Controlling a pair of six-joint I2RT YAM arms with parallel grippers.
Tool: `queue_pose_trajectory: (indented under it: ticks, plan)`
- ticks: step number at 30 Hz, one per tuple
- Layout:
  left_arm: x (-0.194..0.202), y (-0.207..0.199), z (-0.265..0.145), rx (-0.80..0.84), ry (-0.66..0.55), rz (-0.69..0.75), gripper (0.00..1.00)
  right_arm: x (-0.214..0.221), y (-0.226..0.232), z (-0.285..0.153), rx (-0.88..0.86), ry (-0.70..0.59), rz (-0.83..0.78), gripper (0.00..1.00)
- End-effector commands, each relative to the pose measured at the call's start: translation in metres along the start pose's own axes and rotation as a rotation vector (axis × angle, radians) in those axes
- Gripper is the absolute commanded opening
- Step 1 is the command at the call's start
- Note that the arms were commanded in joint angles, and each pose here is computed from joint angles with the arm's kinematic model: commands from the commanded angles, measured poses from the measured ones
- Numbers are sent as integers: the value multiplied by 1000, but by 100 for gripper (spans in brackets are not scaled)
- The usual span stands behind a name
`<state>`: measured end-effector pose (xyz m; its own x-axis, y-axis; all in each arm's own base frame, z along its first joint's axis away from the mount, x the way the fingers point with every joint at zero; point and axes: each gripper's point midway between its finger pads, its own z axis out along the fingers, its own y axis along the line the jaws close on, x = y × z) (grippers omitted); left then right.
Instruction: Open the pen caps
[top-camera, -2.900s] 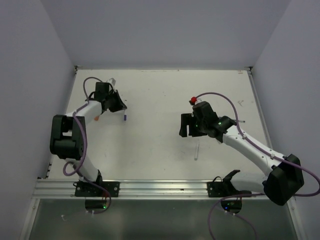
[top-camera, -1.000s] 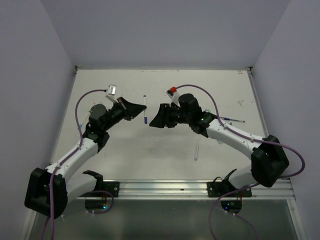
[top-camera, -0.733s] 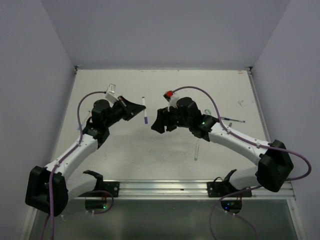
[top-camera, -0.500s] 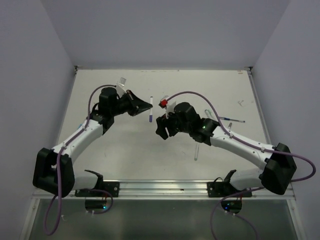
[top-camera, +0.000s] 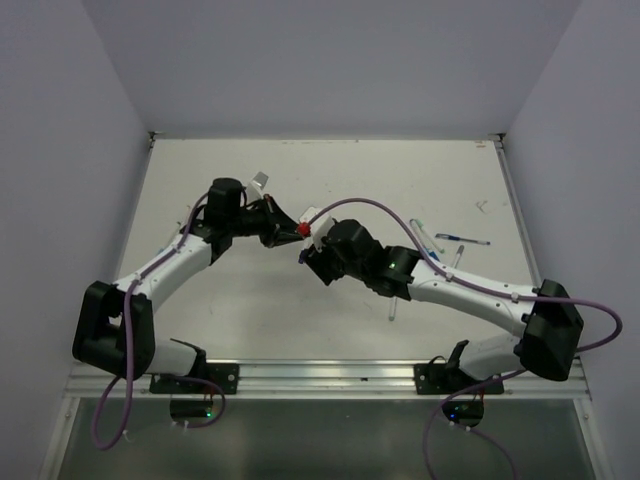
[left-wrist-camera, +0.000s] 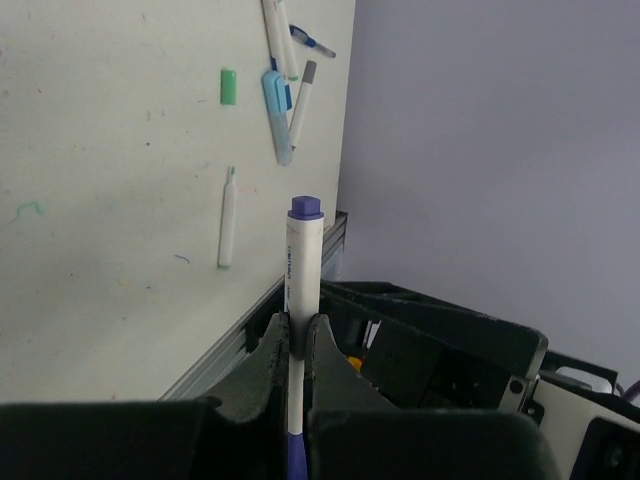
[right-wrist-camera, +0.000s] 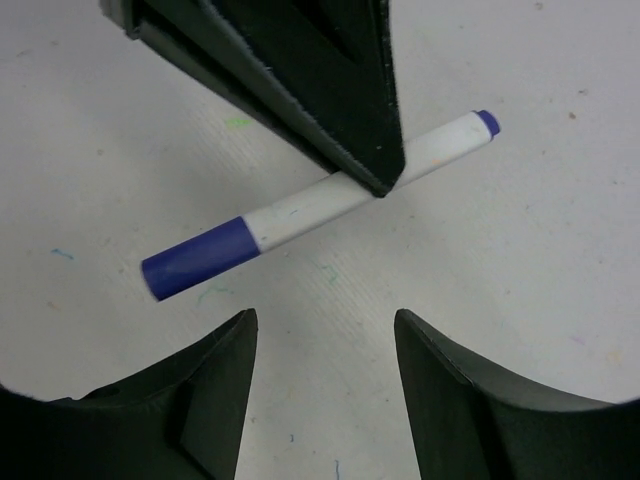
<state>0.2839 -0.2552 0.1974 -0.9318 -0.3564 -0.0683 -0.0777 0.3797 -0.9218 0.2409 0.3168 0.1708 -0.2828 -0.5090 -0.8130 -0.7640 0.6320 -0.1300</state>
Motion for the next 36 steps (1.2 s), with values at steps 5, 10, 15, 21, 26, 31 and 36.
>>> queue_pose_trajectory:
  ticks: [5,10,15,21,26,31,36]
  plan:
    - [29,0,-11,35,130,110,0,-29,-36,-7,200,-70,7,65]
    - [28,22,-18,-49,60,253,0,-36,-66,-18,199,-9,486,66]
    - [31,31,-23,-29,-18,322,0,-62,-50,-18,51,-63,690,67]
    - [39,19,-29,67,-46,374,0,-80,-26,-1,-160,-38,883,62]
    - [34,7,-37,90,-105,430,0,-71,0,17,-284,24,992,58]
    - [33,1,-40,105,-121,451,0,-65,9,28,-332,32,1066,55]
    - [31,2,-37,106,-121,439,0,-68,16,32,-385,25,1115,44]
